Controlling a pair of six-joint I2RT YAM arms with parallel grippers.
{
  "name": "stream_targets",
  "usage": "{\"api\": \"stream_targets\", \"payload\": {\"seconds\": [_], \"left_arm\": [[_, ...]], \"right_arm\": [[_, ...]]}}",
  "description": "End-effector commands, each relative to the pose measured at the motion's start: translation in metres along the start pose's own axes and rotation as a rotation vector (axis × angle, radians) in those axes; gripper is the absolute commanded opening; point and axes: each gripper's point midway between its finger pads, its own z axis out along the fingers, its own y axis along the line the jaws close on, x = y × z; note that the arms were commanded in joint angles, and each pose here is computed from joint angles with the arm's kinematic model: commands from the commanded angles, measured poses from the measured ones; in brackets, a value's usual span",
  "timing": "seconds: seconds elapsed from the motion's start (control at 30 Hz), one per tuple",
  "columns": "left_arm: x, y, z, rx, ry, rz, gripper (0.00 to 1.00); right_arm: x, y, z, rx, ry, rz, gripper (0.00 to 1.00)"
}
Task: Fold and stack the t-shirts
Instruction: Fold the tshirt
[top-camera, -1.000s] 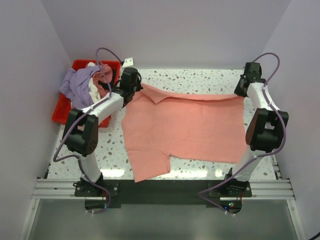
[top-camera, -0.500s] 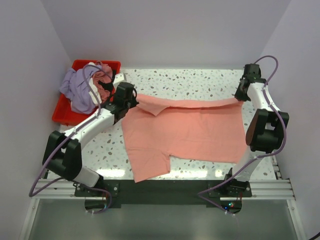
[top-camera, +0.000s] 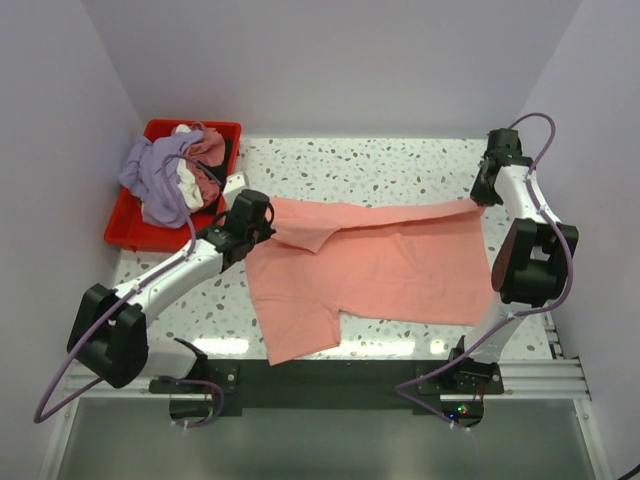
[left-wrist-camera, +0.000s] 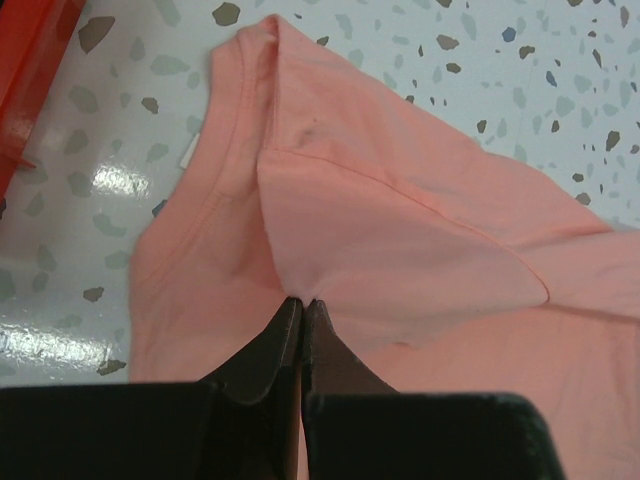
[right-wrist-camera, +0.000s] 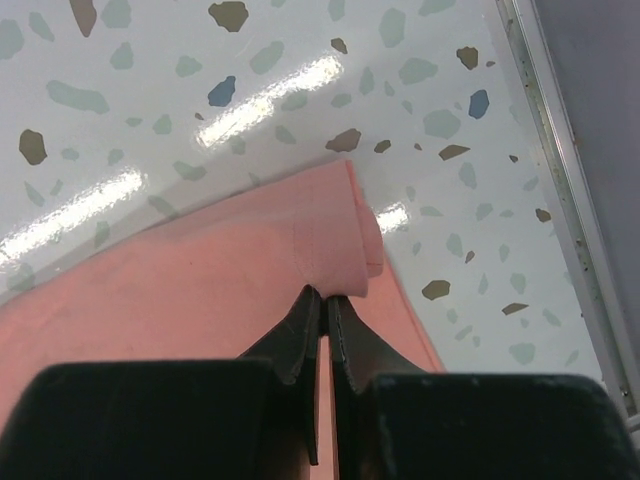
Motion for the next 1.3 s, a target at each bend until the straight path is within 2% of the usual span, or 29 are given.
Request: {"api": "stream_targets", "payload": {"seconds": [0.0,0.03,0.13,0.23,0.27,0.33,0.37,0.43,0.53,0.6,0.73,0.83,0.93,1.03,1.13,1.27], "left_arm": [[0.010,0.005,0.003,-0.011,0.017,-0.015,0.00],[0.012,0.006,0.003,-0.014,0.021,-0.012,0.00],[0.016,0.011,0.005,-0.027,0.027,-0.010,0.00],[0.017,0.011,0.005,-0.029,0.029,-0.006,0.00],[0.016,0.011,0.004,-0.029,0.027,-0.005,0.00],[0.016,0.011,0.005,-0.030,0.028,-0.003,0.00],[0.016,0.010,0.005,-0.025,0.027,-0.003,0.00],[0.018,0.009,0.007,-0.018,0.031,-0.003,0.00],[0.016,0.003,0.010,-0.001,0.030,-0.004,0.00],[0.013,-0.003,0.016,0.000,0.023,0.001,0.00],[0.010,-0.006,0.034,-0.028,0.029,0.014,0.00],[0.009,0.001,0.054,-0.068,0.054,0.006,0.00],[0.004,0.003,0.072,-0.039,0.073,-0.014,0.00],[-0.003,0.002,0.086,0.015,0.088,-0.052,0.00],[-0.011,0.007,0.097,0.002,0.086,-0.054,0.00],[-0.007,0.005,0.104,0.010,0.102,-0.035,0.00]], "right_arm": [[-0.005,-0.014,-0.017,0.045,-0.025,-0.011,0.04],[-0.004,-0.015,-0.017,0.055,-0.020,-0.010,0.06],[0.004,-0.021,-0.018,0.086,0.002,-0.007,0.31],[0.008,-0.026,-0.026,0.104,0.013,-0.001,0.48],[0.006,-0.025,-0.031,0.088,0.004,0.003,0.68],[0.004,-0.020,-0.037,0.049,-0.012,0.002,0.80],[0.007,-0.016,-0.039,0.016,-0.011,-0.003,0.91],[0.006,0.016,-0.055,-0.174,-0.037,-0.019,0.98],[0.019,0.068,-0.084,-0.362,-0.078,-0.124,0.99],[0.033,0.095,-0.098,-0.414,-0.097,-0.208,0.99],[0.094,0.184,-0.147,-0.686,-0.085,-0.384,0.97],[0.138,0.225,-0.166,-0.815,-0.069,-0.447,0.96],[0.177,0.260,-0.178,-0.910,-0.040,-0.524,0.91],[0.210,0.288,-0.180,-0.915,-0.014,-0.626,0.77],[0.235,0.314,-0.176,-0.897,0.008,-0.700,0.72],[0.243,0.341,-0.171,-0.861,-0.006,-0.732,0.64]]}}
